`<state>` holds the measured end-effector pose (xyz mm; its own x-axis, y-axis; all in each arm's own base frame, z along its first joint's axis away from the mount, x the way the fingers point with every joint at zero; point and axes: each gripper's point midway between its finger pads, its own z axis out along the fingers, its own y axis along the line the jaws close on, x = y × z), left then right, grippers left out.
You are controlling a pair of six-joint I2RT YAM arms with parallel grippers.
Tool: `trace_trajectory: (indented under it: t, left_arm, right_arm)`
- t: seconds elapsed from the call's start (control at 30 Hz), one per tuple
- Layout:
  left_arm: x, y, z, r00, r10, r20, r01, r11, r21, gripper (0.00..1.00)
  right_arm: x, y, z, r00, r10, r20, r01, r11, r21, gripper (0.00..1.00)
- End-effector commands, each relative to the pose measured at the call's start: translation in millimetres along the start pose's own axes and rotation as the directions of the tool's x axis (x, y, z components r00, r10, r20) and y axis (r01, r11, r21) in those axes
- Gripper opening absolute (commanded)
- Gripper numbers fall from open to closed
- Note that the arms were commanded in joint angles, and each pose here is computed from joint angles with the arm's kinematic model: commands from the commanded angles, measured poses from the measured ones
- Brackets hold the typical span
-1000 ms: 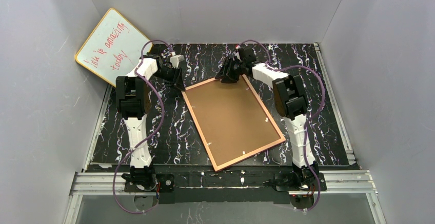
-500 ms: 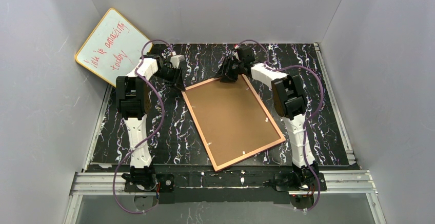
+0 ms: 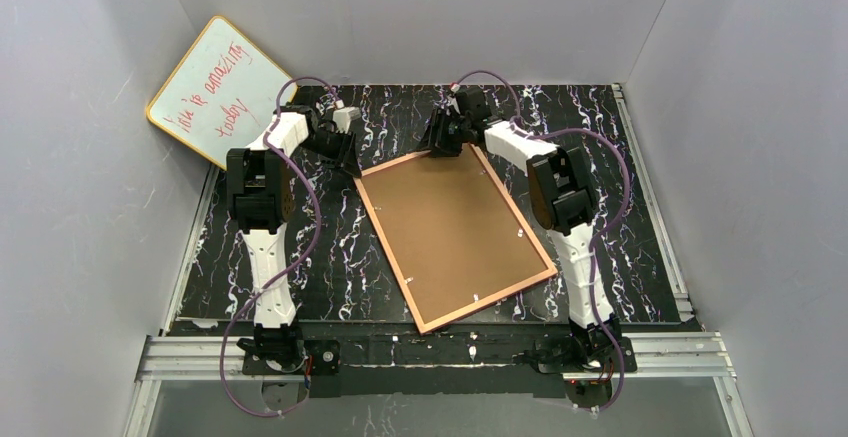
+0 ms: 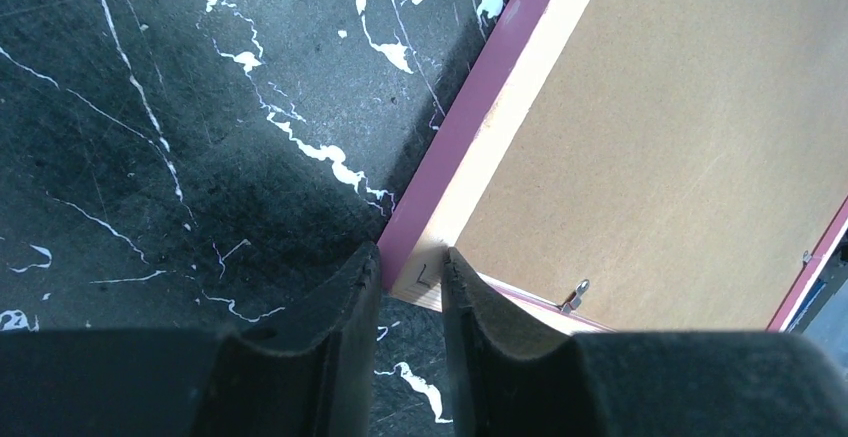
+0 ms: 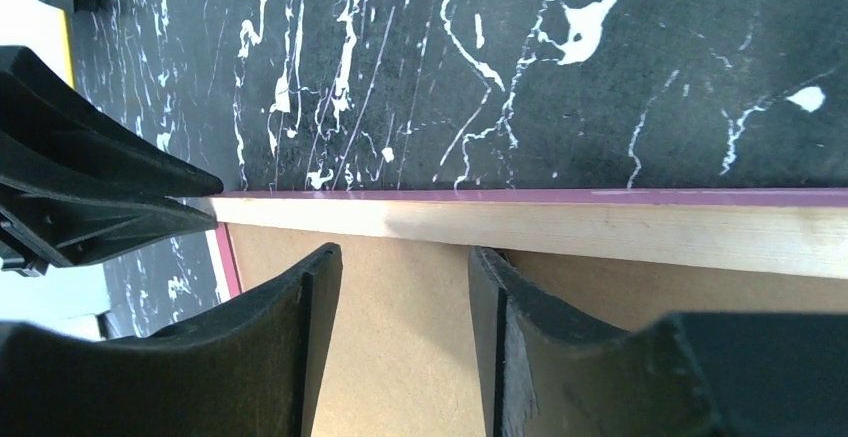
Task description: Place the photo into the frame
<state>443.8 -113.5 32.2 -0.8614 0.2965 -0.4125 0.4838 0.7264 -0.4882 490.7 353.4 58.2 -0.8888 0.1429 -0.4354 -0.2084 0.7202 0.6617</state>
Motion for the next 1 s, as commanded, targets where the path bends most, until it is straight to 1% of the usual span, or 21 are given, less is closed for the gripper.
trace_trajectory:
  t: [0.0, 0.07, 0.1, 0.13, 0.17, 0.27, 0.33, 0.43, 0.5, 0.6, 0.77, 0.97]
  left_arm:
    - [22, -2, -9, 0.994, -0.053, -0.1, 0.051, 0.999, -0.02, 0.24]
    - [15, 0, -22, 0.995, -0.057, -0.082, 0.055, 0.998, -0.032, 0.25]
    - [13, 1, -29, 0.995, -0.06, -0.077, 0.058, 0.998, -0.037, 0.26]
    - [10, 0, -35, 0.996, -0.055, -0.073, 0.053, 0.998, -0.039, 0.28]
    - [7, 3, -47, 0.997, -0.056, -0.061, 0.053, 0.997, -0.049, 0.33]
    - [8, 9, -73, 0.996, -0.078, -0.033, 0.076, 0.994, -0.073, 0.46]
    - [11, 11, -87, 0.996, -0.088, -0.017, 0.086, 0.993, -0.086, 0.51]
    - [18, 11, -107, 0.995, -0.099, 0.001, 0.099, 0.991, -0.094, 0.58]
    - [24, 9, -117, 0.995, -0.1, 0.009, 0.1, 0.99, -0.098, 0.6]
    - [35, 2, -129, 0.996, -0.091, 0.007, 0.091, 0.991, -0.101, 0.61]
    - [52, -9, -144, 0.997, -0.073, 0.006, 0.073, 0.99, -0.119, 0.61]
    - [65, -18, -153, 0.999, -0.052, 0.0, 0.052, 0.988, -0.143, 0.61]
  right_arm:
    - [-21, 70, -34, 0.977, -0.182, 0.108, 0.19, 0.98, -0.066, 0.63]
    - [-2, 97, -43, 0.96, -0.259, 0.107, 0.265, 0.963, -0.045, 0.72]
    - [8, 106, -47, 0.949, -0.299, 0.102, 0.302, 0.953, -0.012, 0.78]
    - [18, 113, -51, 0.938, -0.333, 0.093, 0.332, 0.943, 0.022, 0.83]
    - [32, 120, -54, 0.928, -0.365, 0.076, 0.362, 0.931, 0.049, 0.86]
    - [79, 120, -58, 0.906, -0.422, -0.011, 0.419, 0.895, 0.156, 0.92]
    - [114, 114, -59, 0.889, -0.451, -0.079, 0.457, 0.861, 0.222, 0.94]
    - [162, 110, -61, 0.856, -0.493, -0.156, 0.518, 0.813, 0.266, 0.94]
    - [190, 113, -60, 0.838, -0.509, -0.197, 0.545, 0.796, 0.263, 0.93]
    - [221, 117, -61, 0.811, -0.535, -0.236, 0.584, 0.762, 0.279, 0.91]
    - [251, 127, -61, 0.785, -0.566, -0.251, 0.619, 0.73, 0.288, 0.84]
    - [270, 126, -57, 0.742, -0.605, -0.288, 0.67, 0.659, 0.343, 0.7]
